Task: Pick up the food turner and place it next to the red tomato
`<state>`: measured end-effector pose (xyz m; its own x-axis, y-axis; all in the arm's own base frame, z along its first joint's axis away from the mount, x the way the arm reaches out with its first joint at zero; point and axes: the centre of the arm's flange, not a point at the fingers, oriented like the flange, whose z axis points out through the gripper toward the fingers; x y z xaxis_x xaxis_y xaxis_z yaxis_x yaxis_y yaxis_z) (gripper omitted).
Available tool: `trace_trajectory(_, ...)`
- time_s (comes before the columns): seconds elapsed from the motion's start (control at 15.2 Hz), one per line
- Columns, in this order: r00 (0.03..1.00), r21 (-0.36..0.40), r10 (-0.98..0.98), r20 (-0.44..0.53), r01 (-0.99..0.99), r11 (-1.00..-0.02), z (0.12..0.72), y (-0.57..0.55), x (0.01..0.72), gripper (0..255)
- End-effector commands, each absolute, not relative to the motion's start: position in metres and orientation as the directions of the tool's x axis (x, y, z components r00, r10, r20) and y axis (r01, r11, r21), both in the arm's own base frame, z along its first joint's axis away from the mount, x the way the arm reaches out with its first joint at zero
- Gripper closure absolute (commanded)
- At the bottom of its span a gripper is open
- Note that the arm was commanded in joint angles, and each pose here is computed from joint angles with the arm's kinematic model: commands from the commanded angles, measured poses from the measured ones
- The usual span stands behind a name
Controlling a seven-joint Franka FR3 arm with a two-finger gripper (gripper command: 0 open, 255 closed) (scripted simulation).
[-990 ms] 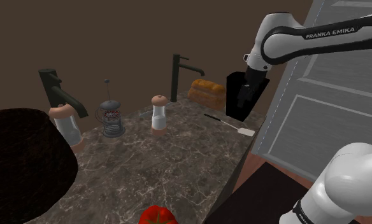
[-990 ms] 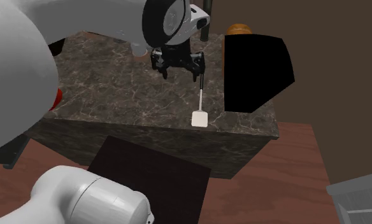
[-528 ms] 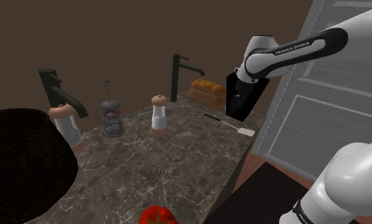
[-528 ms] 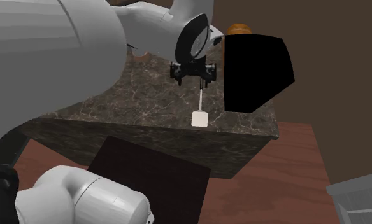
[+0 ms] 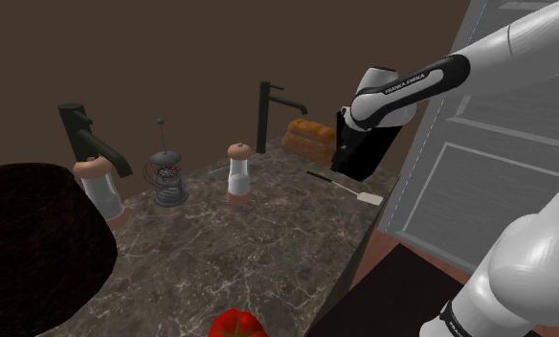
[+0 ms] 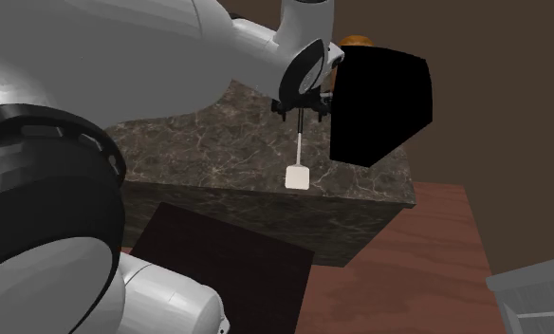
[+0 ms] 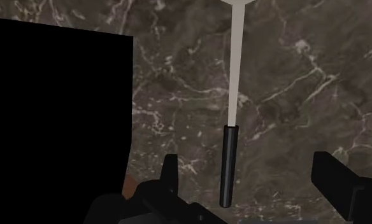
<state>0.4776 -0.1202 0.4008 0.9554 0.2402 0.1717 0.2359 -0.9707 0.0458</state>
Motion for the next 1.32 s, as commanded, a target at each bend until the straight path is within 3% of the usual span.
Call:
trace_trajectory(0.0,0.974,0.000,0.216,0.066,0.216,-0.976,0.357,-0.129,0.470,0)
trace_trajectory(0.73,0.974,0.000,0.216,0.066,0.216,-0.976,0.338,-0.129,0.471,0)
trace_trajectory(0.79,0.974,-0.001,0.216,0.066,0.216,-0.976,0.337,-0.129,0.471,255)
trace_trajectory(1.25,0.974,-0.001,0.216,0.066,0.216,-0.976,0.338,-0.129,0.470,255)
